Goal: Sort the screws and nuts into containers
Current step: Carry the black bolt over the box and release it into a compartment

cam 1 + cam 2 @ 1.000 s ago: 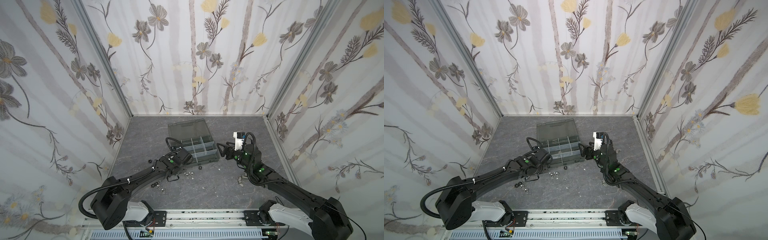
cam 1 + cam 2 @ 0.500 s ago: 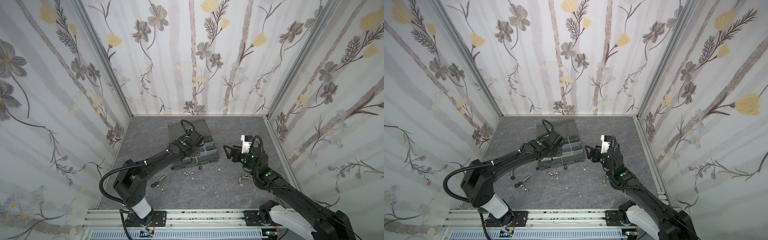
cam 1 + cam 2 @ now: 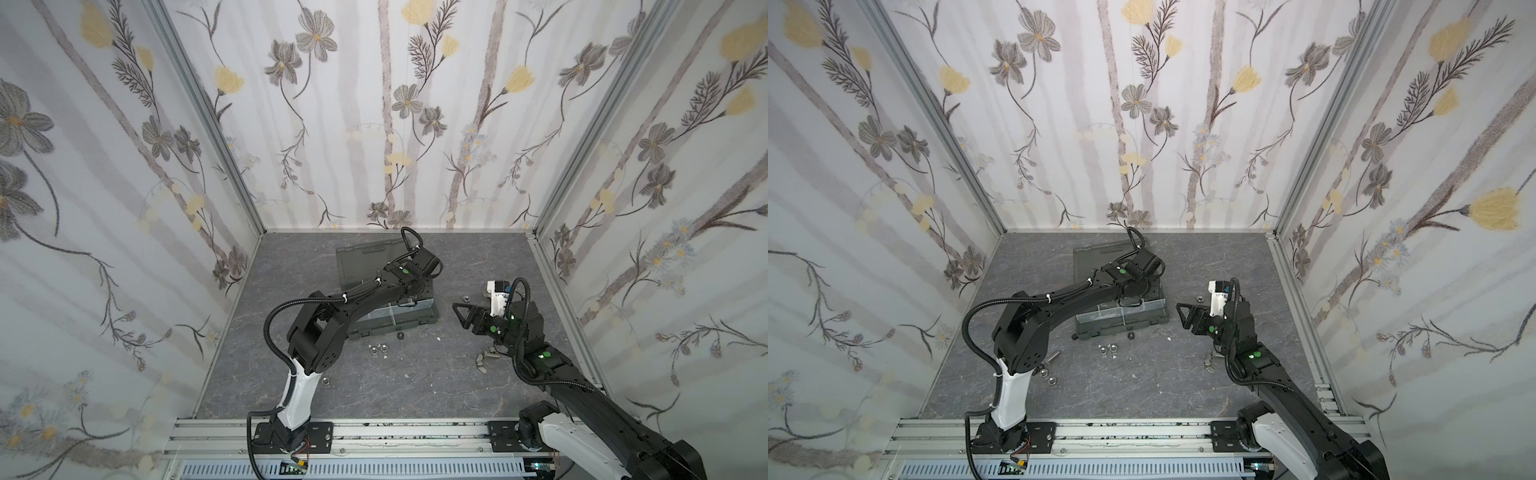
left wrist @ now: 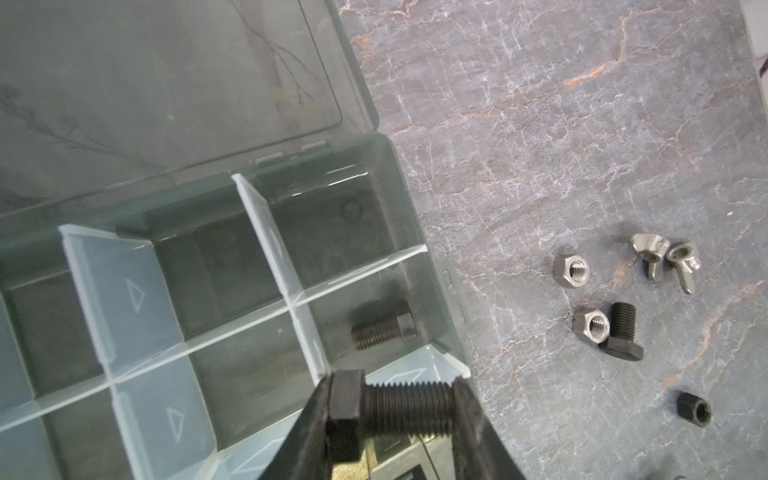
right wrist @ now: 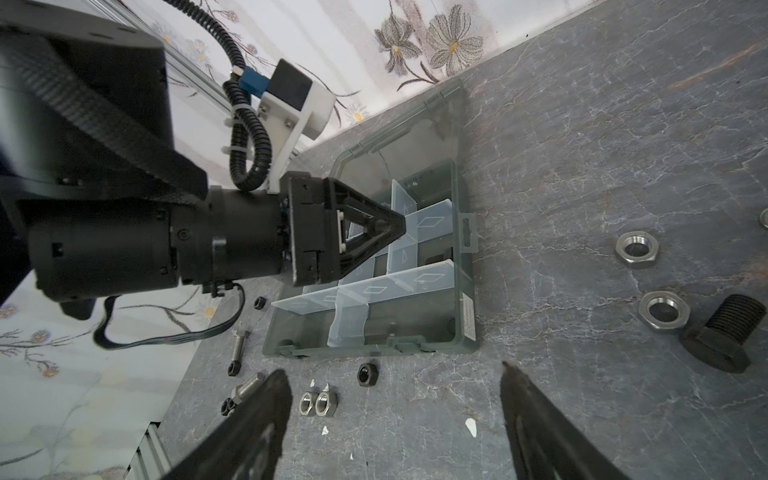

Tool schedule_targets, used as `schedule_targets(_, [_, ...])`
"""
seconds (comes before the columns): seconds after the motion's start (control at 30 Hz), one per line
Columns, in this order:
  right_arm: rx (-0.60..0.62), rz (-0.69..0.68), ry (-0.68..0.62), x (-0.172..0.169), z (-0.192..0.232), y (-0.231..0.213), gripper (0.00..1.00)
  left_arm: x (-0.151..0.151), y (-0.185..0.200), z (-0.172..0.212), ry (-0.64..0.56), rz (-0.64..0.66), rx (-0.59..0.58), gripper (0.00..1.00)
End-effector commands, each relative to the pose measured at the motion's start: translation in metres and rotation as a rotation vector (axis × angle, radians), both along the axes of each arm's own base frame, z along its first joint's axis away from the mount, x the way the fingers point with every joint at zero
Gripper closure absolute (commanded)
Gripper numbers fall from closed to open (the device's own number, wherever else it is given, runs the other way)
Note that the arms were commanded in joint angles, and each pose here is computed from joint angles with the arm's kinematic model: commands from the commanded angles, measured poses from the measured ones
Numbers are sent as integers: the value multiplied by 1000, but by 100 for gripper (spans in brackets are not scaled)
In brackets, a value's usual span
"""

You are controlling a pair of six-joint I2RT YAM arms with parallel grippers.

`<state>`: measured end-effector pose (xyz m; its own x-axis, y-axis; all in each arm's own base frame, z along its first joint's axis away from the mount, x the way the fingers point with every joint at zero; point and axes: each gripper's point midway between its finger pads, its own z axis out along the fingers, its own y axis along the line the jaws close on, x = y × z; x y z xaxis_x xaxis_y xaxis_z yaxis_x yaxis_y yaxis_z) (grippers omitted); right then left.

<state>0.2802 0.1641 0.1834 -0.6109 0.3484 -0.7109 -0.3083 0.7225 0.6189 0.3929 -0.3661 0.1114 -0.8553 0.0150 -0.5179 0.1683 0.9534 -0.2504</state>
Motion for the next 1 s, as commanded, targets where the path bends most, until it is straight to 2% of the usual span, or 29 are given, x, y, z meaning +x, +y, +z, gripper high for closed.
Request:
schedule_targets(0.0, [16,18,-14,-3,7,3,20,6,-4,1,-13,-17,16,66])
schedule_targets(0.4, [15,11,-23,-7,8,-1,19,8,-5,-24,18,-20,48,63])
schedule_targets(0.67, [-31,-16,-18,-3,2,-6,20,11,-3,-10,-9,-8,40,31])
schedule_targets(0.97, [-175,-121,5,5,-7,-30,20,7,6,38,-87,-3,-11,21])
